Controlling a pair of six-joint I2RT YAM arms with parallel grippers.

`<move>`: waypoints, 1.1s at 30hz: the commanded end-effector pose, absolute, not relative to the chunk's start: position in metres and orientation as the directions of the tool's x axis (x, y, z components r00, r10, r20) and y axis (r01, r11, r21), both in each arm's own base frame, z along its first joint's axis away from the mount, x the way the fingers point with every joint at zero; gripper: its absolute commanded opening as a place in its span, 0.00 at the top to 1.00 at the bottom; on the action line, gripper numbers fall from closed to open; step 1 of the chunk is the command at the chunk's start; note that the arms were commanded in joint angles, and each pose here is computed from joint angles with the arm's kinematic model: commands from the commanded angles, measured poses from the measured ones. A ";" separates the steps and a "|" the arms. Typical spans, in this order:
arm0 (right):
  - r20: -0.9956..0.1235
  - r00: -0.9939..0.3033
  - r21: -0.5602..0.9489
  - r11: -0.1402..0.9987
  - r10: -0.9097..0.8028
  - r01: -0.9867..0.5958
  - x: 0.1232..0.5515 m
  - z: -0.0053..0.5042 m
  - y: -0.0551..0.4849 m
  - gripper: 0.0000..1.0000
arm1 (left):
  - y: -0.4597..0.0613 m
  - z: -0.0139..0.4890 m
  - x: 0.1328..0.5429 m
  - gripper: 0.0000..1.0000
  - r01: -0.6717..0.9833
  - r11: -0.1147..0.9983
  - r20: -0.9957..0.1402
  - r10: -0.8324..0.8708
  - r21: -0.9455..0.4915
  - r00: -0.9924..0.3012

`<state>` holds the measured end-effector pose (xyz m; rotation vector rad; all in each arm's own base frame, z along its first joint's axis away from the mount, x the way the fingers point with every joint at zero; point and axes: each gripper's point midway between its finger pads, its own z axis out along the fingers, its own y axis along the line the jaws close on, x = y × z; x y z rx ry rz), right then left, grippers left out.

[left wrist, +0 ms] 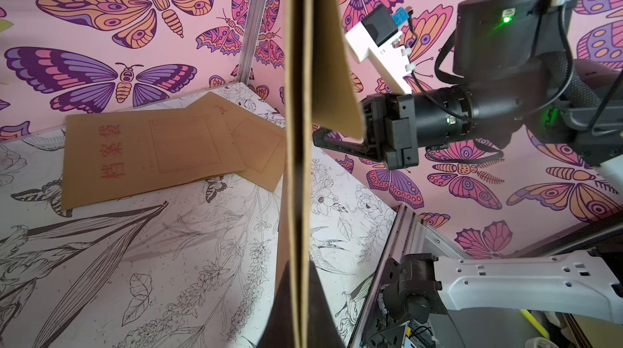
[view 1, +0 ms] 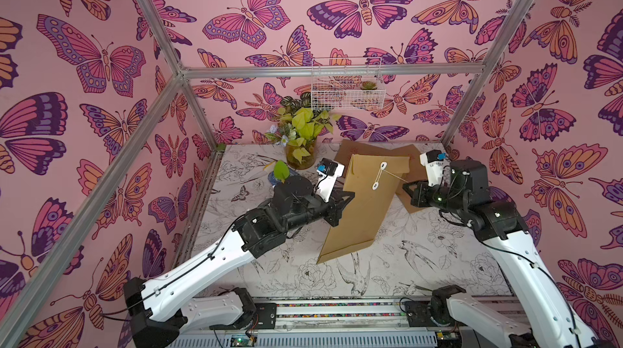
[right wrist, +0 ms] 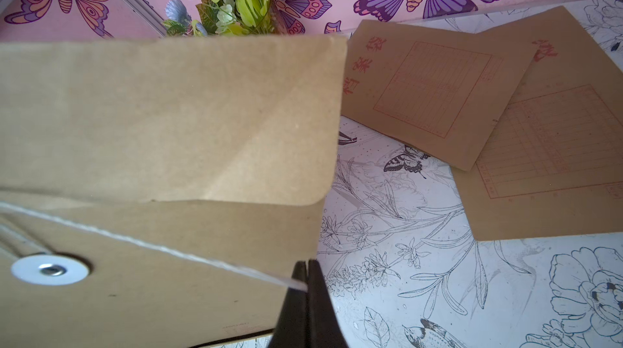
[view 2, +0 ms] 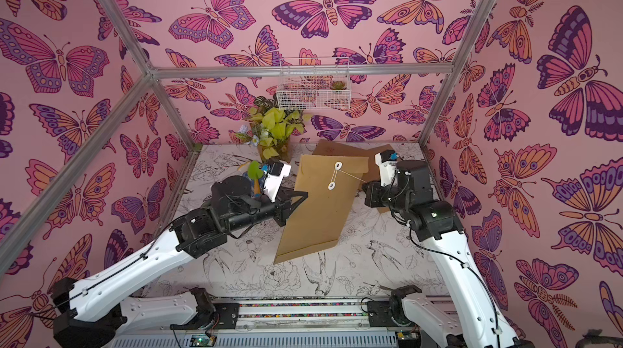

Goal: Open the file bag

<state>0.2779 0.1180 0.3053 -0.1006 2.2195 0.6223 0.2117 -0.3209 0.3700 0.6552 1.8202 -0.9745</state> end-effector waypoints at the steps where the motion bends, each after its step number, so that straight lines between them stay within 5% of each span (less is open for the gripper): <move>1: -0.727 -0.673 0.394 0.883 0.131 -0.254 0.280 0.299 0.114 1.00 | -0.317 0.376 0.216 0.99 0.771 0.558 -0.922 0.023 -0.308 -0.385; 33: -0.712 -0.685 0.426 0.869 0.153 -0.250 0.280 0.304 0.095 1.00 | -0.314 0.362 0.197 0.99 0.832 0.510 -0.900 0.226 -0.217 -0.374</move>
